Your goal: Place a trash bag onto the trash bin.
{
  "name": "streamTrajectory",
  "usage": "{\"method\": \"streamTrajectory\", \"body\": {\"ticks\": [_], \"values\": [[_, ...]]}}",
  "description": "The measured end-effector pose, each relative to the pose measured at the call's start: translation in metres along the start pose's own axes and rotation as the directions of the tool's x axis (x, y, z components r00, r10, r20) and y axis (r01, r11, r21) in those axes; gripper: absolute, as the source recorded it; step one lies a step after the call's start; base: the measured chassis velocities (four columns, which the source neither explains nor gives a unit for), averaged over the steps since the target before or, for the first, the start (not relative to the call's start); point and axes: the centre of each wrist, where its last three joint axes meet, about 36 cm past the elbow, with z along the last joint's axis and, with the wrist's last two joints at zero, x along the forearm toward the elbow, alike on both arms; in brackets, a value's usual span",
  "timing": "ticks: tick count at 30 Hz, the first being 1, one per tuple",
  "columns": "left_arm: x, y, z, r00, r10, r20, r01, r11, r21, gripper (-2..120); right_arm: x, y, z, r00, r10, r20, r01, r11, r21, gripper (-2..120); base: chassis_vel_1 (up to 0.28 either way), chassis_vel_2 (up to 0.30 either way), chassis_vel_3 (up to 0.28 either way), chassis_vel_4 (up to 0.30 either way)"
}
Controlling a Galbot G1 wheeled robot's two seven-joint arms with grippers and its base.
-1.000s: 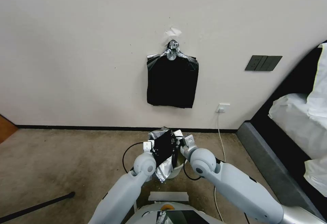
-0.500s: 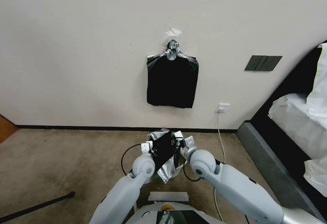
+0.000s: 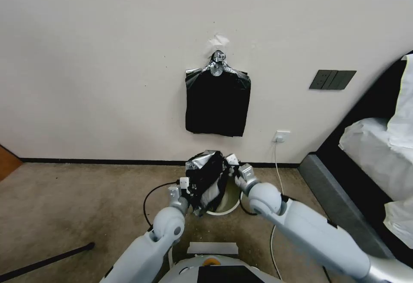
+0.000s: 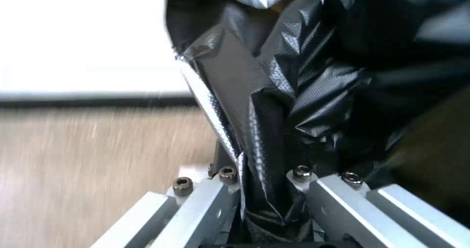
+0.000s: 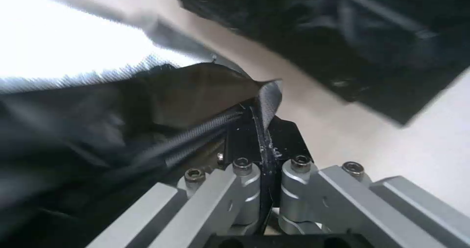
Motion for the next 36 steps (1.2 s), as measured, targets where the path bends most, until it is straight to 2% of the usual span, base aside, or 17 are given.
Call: {"method": "streamTrajectory", "body": {"ticks": [2, 6, 8, 11, 12, 14, 17, 21, 24, 29, 31, 36], "values": [[0.002, 0.002, -0.001, 1.000, 0.010, 0.014, -0.009, 1.000, -0.009, 3, 0.001, -0.004, 0.000, 1.000, 0.001, -0.004, -0.001, 1.000, 0.008, 0, 0.000, 0.000, 0.000, 0.000], [0.010, 0.009, -0.006, 0.991, 0.068, 0.114, -0.064, 0.997, -0.038, 3, 0.007, -0.025, -0.004, 1.000, -0.007, -0.023, 0.008, 0.999, 0.048, 0, 0.000, 0.000, 0.000, 0.000], [0.011, 0.010, -0.008, 0.989, 0.071, 0.130, -0.067, 0.997, -0.036, 3, 0.008, -0.029, -0.004, 1.000, -0.007, -0.029, 0.008, 0.999, 0.051, 0, 0.000, 0.000, 0.000, 0.000], [0.012, 0.010, -0.010, 0.977, 0.071, 0.199, -0.071, 0.997, -0.009, 3, 0.014, -0.042, -0.005, 0.998, -0.017, -0.053, 0.019, 0.999, 0.039, 0, 0.000, 0.000, 0.000, 0.000], [0.012, 0.010, -0.010, 0.977, 0.071, 0.199, -0.071, 0.997, -0.009, 3, 0.014, -0.042, -0.005, 0.998, -0.017, -0.053, 0.019, 0.999, 0.039, 0, 0.000, 0.000, 0.000, 0.000], [0.011, 0.012, -0.012, 0.966, 0.054, 0.253, -0.065, 0.997, 0.034, 3, 0.028, -0.053, -0.002, 0.995, -0.054, -0.085, 0.055, 0.998, 0.017, 0, 0.000, 0.000, 0.000, 0.000], [0.012, 0.014, -0.014, 0.960, 0.036, 0.278, -0.057, 0.996, 0.069, 3, 0.042, -0.056, 0.006, 0.989, -0.089, -0.115, 0.090, 0.996, 0.001, 0, 0.000, 0.000, 0.000, 0.000], [0.014, 0.017, -0.020, 0.957, 0.018, 0.288, -0.056, 0.991, 0.125, 3, 0.061, -0.054, 0.014, 0.977, -0.163, -0.138, 0.156, 0.986, -0.060, 0, 0.000, 0.000, 0.000, 0.000], [0.017, 0.017, -0.026, 0.954, 0.009, 0.301, -0.063, 0.983, 0.170, 3, 0.072, -0.045, 0.019, 0.967, -0.232, -0.108, 0.219, 0.969, -0.116, 0, 0.000, 0.000, 0.000, 0.000], [0.021, 0.017, -0.029, 0.958, -0.006, 0.287, -0.053, 0.979, 0.199, 3, 0.074, -0.035, 0.020, 0.970, -0.235, -0.060, 0.221, 0.959, -0.178, 0, 0.000, 0.000, 0.000, 0.000], [0.024, 0.017, -0.028, 0.966, -0.015, 0.259, -0.042, 0.976, 0.213, 3, 0.074, -0.030, 0.021, 0.975, -0.220, -0.035, 0.208, 0.954, -0.217, 0, 0.000, 0.000, 0.000, 0.000], [0.030, 0.019, -0.026, 0.978, -0.037, 0.204, -0.012, 0.972, 0.235, 3, 0.079, -0.018, 0.028, 0.988, -0.155, -0.013, 0.146, 0.951, -0.273, 15, 0.000, 0.000, 0.000, 0.000]]}}
